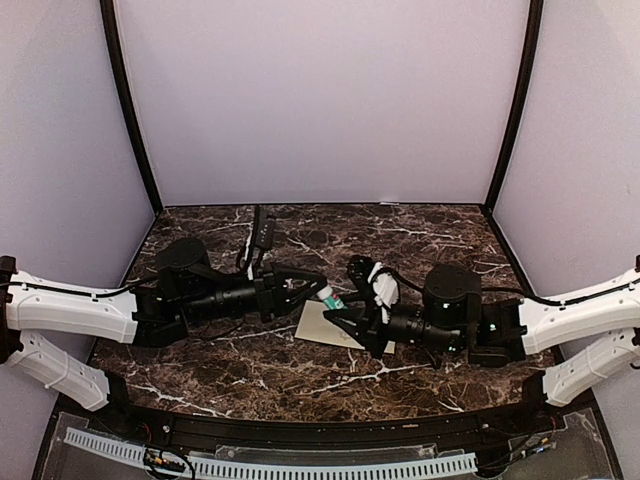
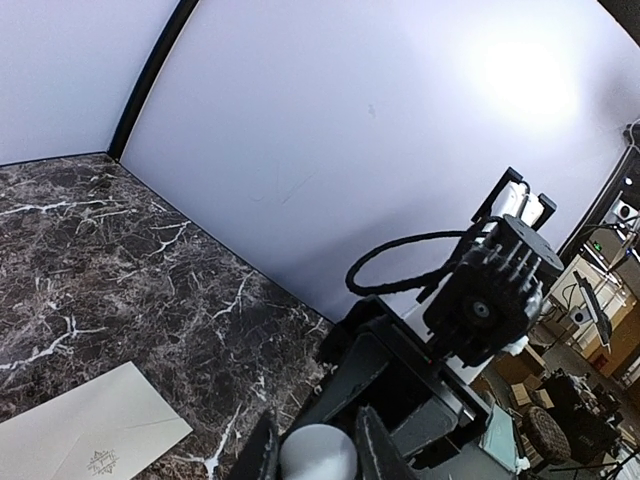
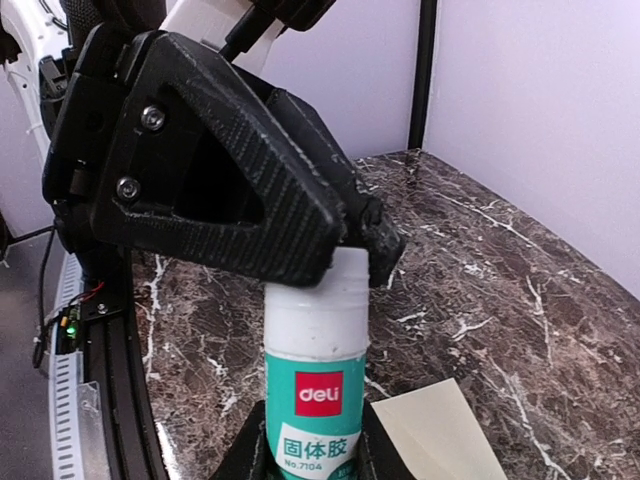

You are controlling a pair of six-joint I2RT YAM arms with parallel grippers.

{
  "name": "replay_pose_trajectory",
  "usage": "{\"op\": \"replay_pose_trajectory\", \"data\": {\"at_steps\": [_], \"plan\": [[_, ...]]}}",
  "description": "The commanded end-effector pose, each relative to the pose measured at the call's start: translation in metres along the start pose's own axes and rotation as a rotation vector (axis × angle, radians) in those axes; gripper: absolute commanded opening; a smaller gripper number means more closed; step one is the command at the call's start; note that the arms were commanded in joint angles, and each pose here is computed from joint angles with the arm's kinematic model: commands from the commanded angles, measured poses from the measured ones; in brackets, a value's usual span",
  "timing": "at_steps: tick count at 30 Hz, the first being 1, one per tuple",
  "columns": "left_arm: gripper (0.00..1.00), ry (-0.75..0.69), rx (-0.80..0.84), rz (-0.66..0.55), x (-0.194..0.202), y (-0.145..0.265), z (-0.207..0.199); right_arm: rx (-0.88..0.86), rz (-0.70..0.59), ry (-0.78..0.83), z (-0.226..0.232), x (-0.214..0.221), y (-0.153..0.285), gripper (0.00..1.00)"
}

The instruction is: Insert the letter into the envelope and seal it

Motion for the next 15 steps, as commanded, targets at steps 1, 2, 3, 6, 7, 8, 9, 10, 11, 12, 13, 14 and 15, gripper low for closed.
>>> {"op": "replay_pose_trajectory", "data": {"at_steps": [1,2,3,6,7,8,9,10,11,12,13,14,15], "plan": [[0.13,-0.016,0.231,0.206,0.042,-0.006,-0.035,-0.307,-0.275,-0.068,0.028,-0.084,0.018,0.00],[0.13,-0.028,0.261,0.205,0.041,-0.007,-0.040,-0.344,-0.285,-0.081,0.028,-0.088,0.021,0.00],[0.13,-0.032,0.284,0.212,0.042,-0.007,-0.044,-0.378,-0.295,-0.098,0.028,-0.091,0.024,0.00],[0.13,-0.057,0.332,0.208,0.041,-0.007,-0.053,-0.477,-0.322,-0.148,0.024,-0.101,0.034,0.00],[0.13,-0.059,0.353,0.215,0.042,-0.007,-0.056,-0.513,-0.325,-0.159,0.024,-0.104,0.036,0.00],[0.13,-0.064,0.371,0.209,0.041,-0.007,-0.059,-0.553,-0.327,-0.172,0.023,-0.106,0.038,0.00],[0.13,-0.064,0.398,0.219,0.043,-0.007,-0.062,-0.588,-0.330,-0.183,0.022,-0.109,0.041,0.00],[0.13,-0.066,0.411,0.211,0.042,-0.007,-0.064,-0.622,-0.334,-0.190,0.022,-0.111,0.044,0.00],[0.13,-0.064,0.419,0.216,0.043,-0.007,-0.065,-0.652,-0.338,-0.197,0.022,-0.113,0.046,0.00],[0.13,-0.064,0.421,0.213,0.043,-0.007,-0.065,-0.677,-0.340,-0.201,0.021,-0.114,0.049,0.00],[0.13,-0.063,0.420,0.214,0.043,-0.008,-0.065,-0.689,-0.341,-0.204,0.021,-0.115,0.050,0.00],[0.13,-0.061,0.414,0.215,0.043,-0.008,-0.064,-0.690,-0.340,-0.205,0.021,-0.117,0.050,0.00],[0.13,-0.058,0.399,0.215,0.043,-0.010,-0.063,-0.674,-0.337,-0.205,0.019,-0.119,0.049,0.00]]}}
Point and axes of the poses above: each gripper's point midway between its finger pads, its own y axis back along the fingers, its own z axis along the line the jaws close on, x = y × z, the point moved 6 cm from there along y, back along the fingers, and after that the axes turned 7 degrees about -y, right-handed, at the moved point
